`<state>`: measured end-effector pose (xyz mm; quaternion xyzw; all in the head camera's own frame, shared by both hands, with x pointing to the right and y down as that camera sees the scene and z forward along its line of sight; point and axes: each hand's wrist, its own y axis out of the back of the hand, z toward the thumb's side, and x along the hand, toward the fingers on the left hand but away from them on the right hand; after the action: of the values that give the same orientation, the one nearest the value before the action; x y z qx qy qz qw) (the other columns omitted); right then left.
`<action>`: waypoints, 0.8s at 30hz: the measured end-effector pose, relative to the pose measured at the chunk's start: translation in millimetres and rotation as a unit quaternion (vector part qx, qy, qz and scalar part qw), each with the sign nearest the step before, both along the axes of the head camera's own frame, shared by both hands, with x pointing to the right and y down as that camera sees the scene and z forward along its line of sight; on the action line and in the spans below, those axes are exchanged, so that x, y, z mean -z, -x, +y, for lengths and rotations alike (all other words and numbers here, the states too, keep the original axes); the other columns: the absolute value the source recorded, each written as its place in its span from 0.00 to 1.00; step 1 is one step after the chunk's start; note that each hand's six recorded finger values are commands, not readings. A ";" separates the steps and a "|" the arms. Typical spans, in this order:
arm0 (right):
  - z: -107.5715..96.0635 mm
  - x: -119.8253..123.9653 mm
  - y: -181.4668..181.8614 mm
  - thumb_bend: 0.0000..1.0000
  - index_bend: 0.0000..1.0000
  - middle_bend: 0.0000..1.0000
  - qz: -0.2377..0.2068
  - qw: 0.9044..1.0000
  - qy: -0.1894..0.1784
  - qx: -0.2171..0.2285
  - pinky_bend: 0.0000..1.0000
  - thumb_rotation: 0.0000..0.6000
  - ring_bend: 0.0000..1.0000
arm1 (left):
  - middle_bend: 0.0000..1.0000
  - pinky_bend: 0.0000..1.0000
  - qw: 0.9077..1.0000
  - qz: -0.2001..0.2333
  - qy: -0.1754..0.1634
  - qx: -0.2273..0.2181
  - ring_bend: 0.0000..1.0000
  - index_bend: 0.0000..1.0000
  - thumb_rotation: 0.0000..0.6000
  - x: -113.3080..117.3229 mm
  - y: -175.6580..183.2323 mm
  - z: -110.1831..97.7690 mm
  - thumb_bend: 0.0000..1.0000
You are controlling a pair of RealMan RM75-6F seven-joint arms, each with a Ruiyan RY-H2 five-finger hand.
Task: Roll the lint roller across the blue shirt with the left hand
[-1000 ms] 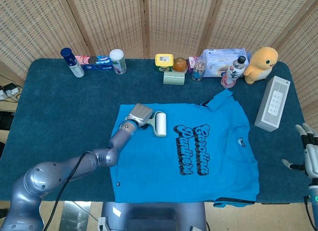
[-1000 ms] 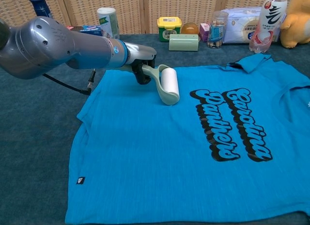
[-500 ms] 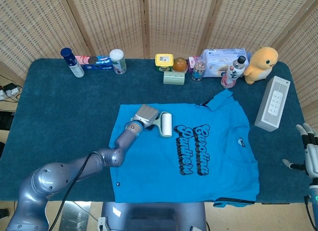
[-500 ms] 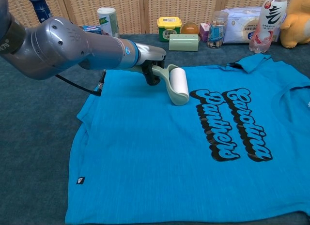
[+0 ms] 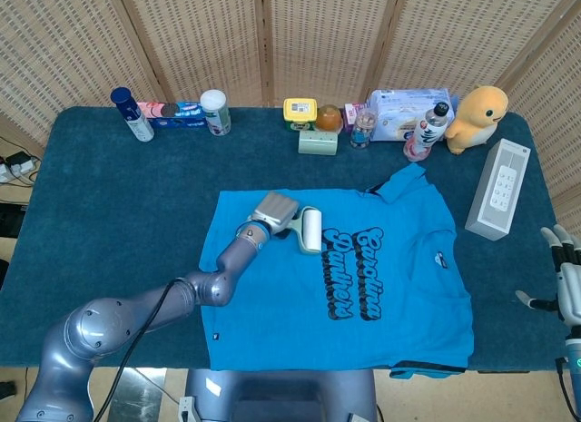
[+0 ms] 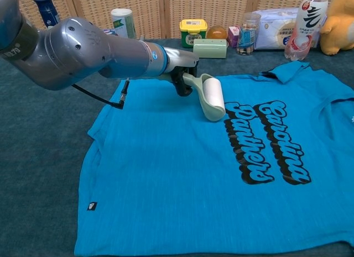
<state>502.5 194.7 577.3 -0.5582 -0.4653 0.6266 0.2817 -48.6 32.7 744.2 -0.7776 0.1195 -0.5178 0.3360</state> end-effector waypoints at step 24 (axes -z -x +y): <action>-0.1 0.0 0.1 0.00 0.03 0.00 -0.002 1.000 0.001 0.000 0.00 1.00 0.00 | 0.92 1.00 1.000 -0.006 0.015 -0.008 0.92 1.00 1.00 -10.6 -17.9 2.8 0.78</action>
<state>502.4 194.6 577.2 -0.5597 -0.4653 0.6258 0.2804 -30.7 35.4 754.8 -0.7806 0.1033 -0.5212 0.3292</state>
